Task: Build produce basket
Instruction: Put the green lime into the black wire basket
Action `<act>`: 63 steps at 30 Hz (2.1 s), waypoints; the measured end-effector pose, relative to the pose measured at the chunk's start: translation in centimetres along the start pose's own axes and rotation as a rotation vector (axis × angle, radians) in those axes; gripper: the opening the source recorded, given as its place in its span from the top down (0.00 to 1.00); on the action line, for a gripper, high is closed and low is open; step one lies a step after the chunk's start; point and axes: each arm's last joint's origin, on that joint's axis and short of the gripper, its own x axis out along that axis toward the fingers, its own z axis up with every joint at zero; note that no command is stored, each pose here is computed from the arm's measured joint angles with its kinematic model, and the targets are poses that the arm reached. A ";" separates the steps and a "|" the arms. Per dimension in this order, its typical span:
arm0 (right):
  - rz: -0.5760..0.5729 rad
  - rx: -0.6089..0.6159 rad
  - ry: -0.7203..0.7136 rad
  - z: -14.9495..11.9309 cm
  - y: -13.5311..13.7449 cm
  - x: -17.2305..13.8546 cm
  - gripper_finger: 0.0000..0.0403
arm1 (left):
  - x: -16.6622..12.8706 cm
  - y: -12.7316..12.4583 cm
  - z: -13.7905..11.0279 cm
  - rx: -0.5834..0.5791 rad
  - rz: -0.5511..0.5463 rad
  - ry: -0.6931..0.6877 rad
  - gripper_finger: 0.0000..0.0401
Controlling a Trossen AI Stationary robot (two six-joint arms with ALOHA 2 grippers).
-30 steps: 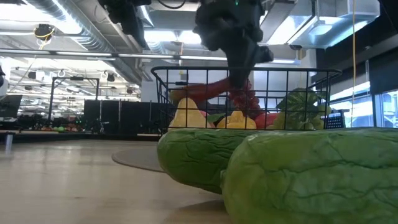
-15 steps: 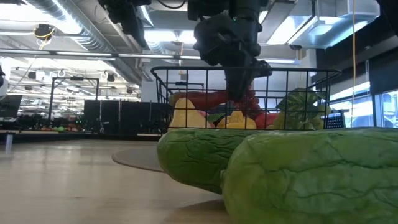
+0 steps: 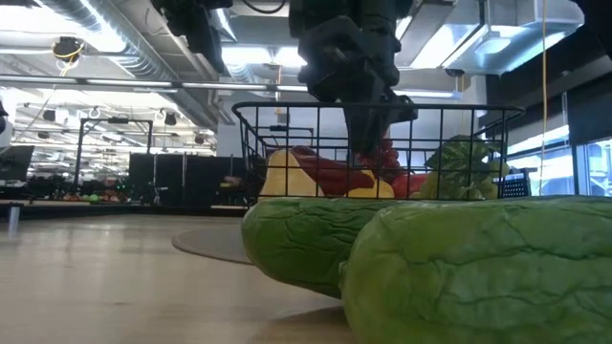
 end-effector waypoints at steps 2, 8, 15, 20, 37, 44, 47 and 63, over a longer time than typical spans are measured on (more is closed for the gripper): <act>-0.002 -0.001 0.005 0.0 -0.1 -0.3 0.79 | 0.0 0.0 0.0 0.000 0.001 0.000 0.42; -0.066 -0.001 -0.083 -0.5 0.3 -4.3 0.79 | 0.0 0.0 0.0 0.000 0.001 -0.001 0.42; -0.114 0.091 -0.202 -2.2 -0.3 -9.2 0.79 | 0.0 0.1 0.0 -0.010 0.003 -0.002 0.42; -0.101 0.125 -0.274 -3.8 -0.6 -11.8 0.79 | 0.0 0.1 0.0 -0.012 0.004 -0.006 0.42; -0.228 0.280 -0.203 -6.2 -4.9 -14.9 0.79 | -0.1 1.1 -0.4 -0.074 0.033 0.001 0.42; -0.260 0.330 -0.310 -7.7 -9.0 -17.7 0.79 | -0.2 2.0 -0.5 -0.126 0.029 -0.033 0.42; -0.278 0.407 -0.322 -8.6 -11.5 -18.1 0.79 | -0.2 2.2 -0.4 -0.134 0.002 -0.057 0.42; -0.347 0.469 -0.210 -7.2 -20.0 -14.0 0.79 | 1.4 3.0 0.3 -0.254 0.006 -0.089 0.42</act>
